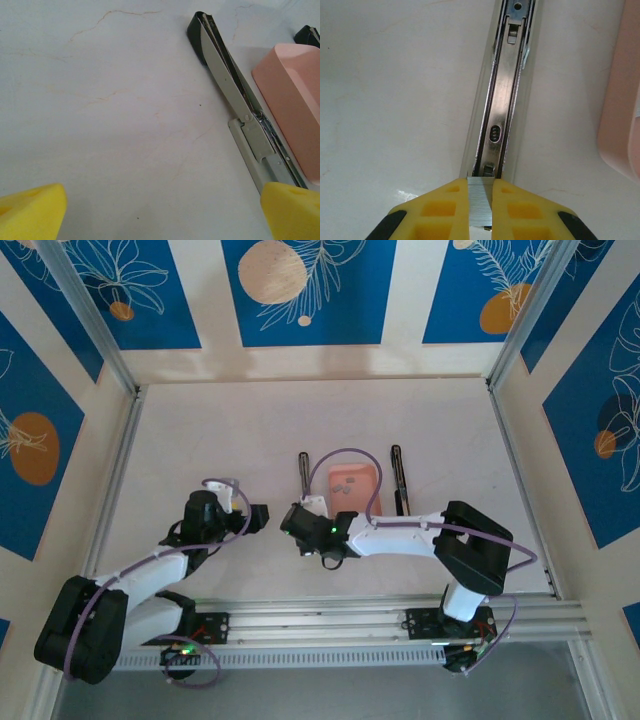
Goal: Load the staples into the stapler
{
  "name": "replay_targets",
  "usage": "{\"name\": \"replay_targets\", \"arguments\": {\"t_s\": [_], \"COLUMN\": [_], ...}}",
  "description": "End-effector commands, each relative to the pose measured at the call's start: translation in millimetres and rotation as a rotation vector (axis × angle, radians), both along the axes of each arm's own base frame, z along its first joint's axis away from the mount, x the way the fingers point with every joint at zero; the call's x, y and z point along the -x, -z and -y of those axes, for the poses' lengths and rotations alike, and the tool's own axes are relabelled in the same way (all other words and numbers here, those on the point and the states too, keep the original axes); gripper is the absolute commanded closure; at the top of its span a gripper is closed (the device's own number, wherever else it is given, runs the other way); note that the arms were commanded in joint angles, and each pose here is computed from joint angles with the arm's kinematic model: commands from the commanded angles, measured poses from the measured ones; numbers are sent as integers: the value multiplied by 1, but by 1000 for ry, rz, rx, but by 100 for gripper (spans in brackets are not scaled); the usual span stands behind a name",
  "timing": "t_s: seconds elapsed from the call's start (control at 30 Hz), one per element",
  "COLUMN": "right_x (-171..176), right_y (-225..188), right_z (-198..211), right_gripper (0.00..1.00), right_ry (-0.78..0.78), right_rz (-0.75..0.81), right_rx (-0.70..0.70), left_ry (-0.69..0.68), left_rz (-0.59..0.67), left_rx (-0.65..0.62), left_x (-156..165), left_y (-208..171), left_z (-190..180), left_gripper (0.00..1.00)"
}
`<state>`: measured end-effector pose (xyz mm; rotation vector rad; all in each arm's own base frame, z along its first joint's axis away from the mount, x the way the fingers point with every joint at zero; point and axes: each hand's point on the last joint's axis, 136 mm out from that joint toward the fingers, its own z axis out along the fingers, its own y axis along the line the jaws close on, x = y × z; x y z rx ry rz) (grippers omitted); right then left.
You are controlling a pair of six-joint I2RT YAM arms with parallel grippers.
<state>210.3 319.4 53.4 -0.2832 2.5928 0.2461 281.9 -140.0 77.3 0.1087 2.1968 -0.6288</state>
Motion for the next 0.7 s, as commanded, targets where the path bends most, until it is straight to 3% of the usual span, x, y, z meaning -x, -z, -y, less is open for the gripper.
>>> {"name": "replay_targets", "arguments": {"t_s": [0.0, 0.67], "right_x": [2, 2], "right_y": [9, 9], "right_z": [9, 9], "right_gripper": [85, 81], "right_ry": [31, 33], "right_rz": [-31, -29], "right_rx": [41, 39], "left_ry": [-4, -6], "left_rz": [4, 2], "left_rx": [7, 5], "left_x": [0, 1], "left_y": [0, 0], "left_z": [1, 0], "left_gripper": [1, 1]}}
